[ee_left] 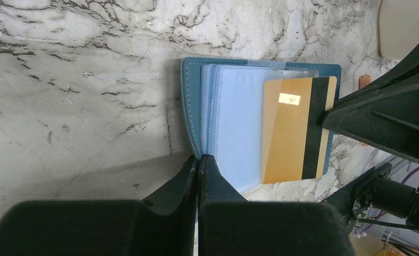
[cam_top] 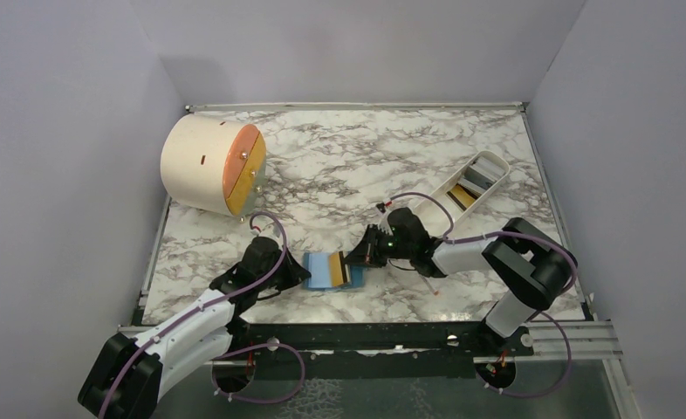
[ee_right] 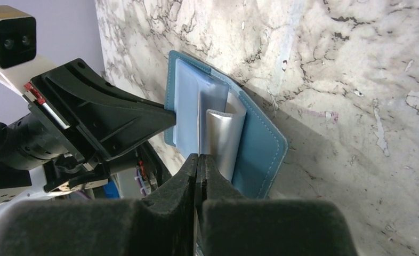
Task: Put the credit cards into the card holder
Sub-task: Insert the credit card into the card holder.
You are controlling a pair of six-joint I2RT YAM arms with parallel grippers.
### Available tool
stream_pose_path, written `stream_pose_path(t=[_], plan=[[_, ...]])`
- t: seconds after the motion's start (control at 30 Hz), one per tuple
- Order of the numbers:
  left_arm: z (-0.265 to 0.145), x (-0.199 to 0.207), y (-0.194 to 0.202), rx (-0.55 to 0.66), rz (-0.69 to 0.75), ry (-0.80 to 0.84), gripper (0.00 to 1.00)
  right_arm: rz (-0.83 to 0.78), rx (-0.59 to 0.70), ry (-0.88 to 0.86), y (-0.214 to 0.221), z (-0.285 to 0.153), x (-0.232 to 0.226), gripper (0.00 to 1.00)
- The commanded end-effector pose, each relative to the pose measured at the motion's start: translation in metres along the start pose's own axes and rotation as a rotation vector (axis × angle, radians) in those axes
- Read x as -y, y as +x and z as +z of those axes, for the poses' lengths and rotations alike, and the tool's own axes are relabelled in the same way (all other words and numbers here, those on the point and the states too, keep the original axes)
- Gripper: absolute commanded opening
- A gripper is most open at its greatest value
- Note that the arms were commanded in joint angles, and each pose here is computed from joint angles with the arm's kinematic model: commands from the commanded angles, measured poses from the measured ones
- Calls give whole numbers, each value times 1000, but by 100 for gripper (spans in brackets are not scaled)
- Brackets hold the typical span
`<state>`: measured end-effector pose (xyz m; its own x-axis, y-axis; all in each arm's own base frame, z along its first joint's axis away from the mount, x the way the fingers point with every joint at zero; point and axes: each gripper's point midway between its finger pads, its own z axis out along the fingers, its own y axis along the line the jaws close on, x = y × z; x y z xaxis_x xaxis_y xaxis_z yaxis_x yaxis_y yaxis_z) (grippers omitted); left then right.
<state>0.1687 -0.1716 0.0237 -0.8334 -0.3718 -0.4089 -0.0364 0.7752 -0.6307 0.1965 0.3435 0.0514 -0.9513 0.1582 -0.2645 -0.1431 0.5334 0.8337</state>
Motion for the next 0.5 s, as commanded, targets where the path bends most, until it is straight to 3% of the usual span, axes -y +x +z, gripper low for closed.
stream_pose_path(t=[0.0, 0.47], plan=[[1, -3, 9, -30, -19, 2, 0, -40, 48, -22, -10, 6, -5, 1], [0, 5, 11, -39, -67, 44, 0, -23, 44, -1, -1, 15, 0, 1]])
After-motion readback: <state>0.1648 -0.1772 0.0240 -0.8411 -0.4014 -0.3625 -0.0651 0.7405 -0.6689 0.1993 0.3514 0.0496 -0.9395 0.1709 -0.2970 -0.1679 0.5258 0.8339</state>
